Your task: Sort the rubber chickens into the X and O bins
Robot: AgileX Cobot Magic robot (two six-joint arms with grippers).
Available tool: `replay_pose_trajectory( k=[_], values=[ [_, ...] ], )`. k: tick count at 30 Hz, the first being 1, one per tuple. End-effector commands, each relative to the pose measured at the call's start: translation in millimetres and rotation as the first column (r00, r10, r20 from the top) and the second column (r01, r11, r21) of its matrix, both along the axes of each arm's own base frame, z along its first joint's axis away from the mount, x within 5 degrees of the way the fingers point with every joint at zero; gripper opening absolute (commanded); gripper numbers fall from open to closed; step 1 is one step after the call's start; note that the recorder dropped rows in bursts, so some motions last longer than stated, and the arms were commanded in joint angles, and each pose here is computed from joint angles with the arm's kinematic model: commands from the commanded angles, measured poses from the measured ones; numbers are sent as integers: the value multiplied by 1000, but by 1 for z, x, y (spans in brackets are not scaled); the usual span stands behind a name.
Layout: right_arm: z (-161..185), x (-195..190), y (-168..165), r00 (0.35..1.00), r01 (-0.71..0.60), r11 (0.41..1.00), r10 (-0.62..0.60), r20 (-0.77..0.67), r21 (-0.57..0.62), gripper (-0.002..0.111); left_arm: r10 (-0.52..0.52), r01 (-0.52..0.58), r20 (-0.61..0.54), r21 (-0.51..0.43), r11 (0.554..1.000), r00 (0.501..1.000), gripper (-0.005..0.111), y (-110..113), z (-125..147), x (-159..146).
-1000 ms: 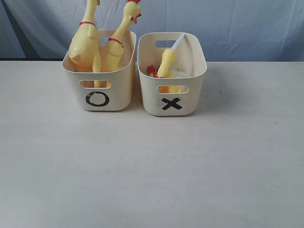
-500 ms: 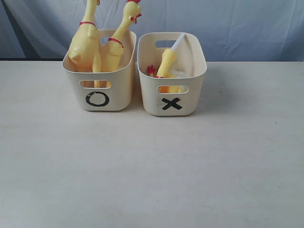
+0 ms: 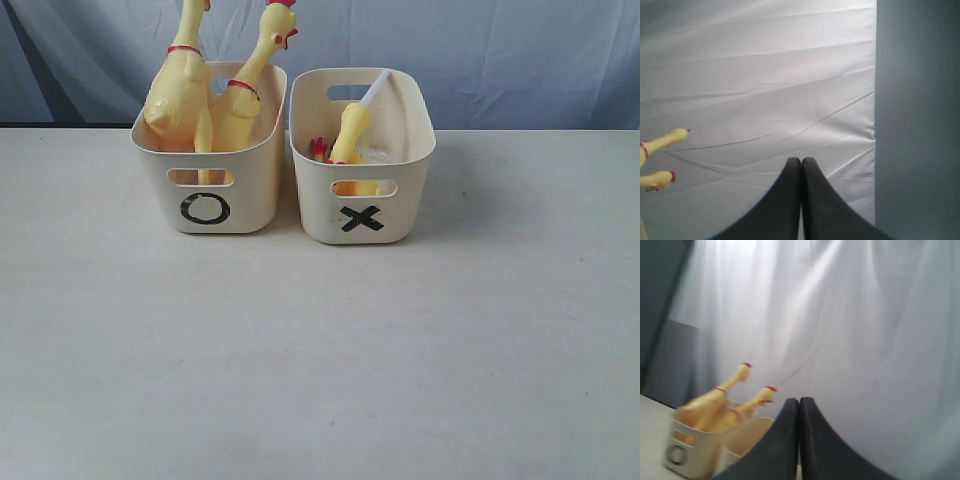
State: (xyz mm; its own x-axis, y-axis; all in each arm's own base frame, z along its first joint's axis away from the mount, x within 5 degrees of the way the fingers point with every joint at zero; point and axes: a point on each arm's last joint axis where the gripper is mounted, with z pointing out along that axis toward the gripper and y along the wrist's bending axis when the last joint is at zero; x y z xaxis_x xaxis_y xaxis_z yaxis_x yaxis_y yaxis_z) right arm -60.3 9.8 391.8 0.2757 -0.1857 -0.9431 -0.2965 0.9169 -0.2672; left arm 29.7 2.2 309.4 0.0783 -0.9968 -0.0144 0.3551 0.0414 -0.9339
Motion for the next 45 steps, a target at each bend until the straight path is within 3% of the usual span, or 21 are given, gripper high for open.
replay_pose_trajectory(
  k=[1, 5, 11, 14, 20, 28, 33, 40, 45],
  values=[
    [2, 4, -20, 953, 296, 937, -277, 119, -184, 0, 7, -8, 11, 10, 1000, 1000, 0, 0, 0, -2],
    [1, 17, -21, 922, 353, 918, -309, 232, -181, 0, 52, -54, 12, 126, 991, 999, 0, 0, 0, -3],
    [-22, 47, -12, 915, 294, 953, -258, 311, -73, 0, -3, 3, 19, -15, 1000, 1000, 0, 0, 0, -3],
    [-44, 64, -9, 934, 249, 968, -236, 268, -16, 0, -18, 19, 23, -56, 998, 1000, 0, 0, 0, -3],
    [-100, 93, -4, 966, 240, 968, -231, 113, -76, 0, -25, 27, 24, -68, 997, 999, 0, 0, -2, -2],
    [-155, 111, -2, 972, 220, 965, -229, -46, -141, 0, -57, 38, -109, -165, 986, 992, 0, 1, -53, 17],
    [-178, 115, -1, 968, 210, 963, -230, -105, -168, 0, -54, 16, -209, -177, 984, 976, 0, 2, -77, 23],
    [-187, 116, -1, 963, 203, 961, -230, -140, -187, 0, -55, 8, -257, -180, 984, 965, 0, 2, -94, 26],
    [-186, 116, -1, 963, 203, 961, -230, -138, -186, 0, -89, 6, -286, -277, 961, 954, 0, 2, -100, 27]
  ],
)
